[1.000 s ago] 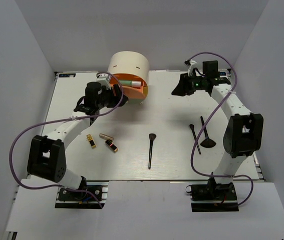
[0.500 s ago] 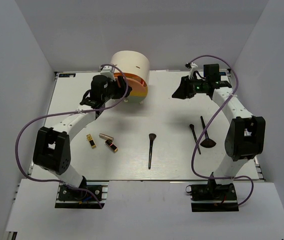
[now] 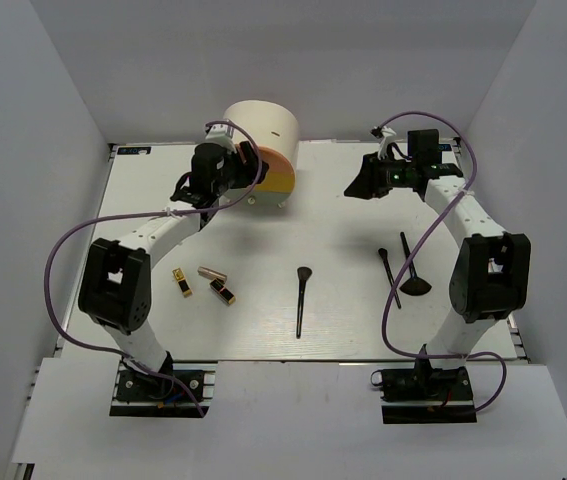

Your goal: Organize the makeup

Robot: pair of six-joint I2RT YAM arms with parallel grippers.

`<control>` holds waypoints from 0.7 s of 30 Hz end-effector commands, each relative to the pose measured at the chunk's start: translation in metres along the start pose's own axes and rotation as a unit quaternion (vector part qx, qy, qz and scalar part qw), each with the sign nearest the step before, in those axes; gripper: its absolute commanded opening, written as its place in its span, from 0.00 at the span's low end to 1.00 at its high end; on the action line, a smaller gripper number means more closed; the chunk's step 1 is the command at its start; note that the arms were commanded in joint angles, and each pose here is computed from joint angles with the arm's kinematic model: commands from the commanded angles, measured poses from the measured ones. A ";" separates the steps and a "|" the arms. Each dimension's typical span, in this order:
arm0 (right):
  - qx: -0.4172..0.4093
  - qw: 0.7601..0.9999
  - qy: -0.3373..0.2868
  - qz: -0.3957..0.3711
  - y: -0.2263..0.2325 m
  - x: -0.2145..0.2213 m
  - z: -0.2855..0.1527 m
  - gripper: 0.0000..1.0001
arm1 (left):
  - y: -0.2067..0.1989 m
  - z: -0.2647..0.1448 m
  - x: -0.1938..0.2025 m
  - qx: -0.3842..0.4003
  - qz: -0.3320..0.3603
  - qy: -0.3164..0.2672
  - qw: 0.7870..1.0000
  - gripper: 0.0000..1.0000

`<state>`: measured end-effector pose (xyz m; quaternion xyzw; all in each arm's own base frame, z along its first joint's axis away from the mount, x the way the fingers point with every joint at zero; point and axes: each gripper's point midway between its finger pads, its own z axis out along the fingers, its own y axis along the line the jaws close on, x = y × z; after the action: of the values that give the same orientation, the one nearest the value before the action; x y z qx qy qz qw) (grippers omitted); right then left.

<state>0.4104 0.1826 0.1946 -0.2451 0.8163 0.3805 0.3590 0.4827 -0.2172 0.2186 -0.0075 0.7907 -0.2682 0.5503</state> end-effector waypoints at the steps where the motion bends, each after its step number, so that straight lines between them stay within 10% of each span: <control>1: -0.002 0.999 -0.024 -0.032 0.010 -0.015 -0.011 0.40 | -0.018 0.003 -0.041 0.018 -0.001 -0.058 0.998 0.76; 21: 0.007 0.999 -0.016 -0.028 0.005 -0.001 -0.013 0.40 | -0.003 -0.053 -0.016 -0.008 -0.008 -0.051 0.999 0.80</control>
<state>0.4034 0.1780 0.1880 -0.2474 0.8187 0.3740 0.3588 0.4539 -0.2015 0.2300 -0.0200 0.7784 -0.2663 0.5681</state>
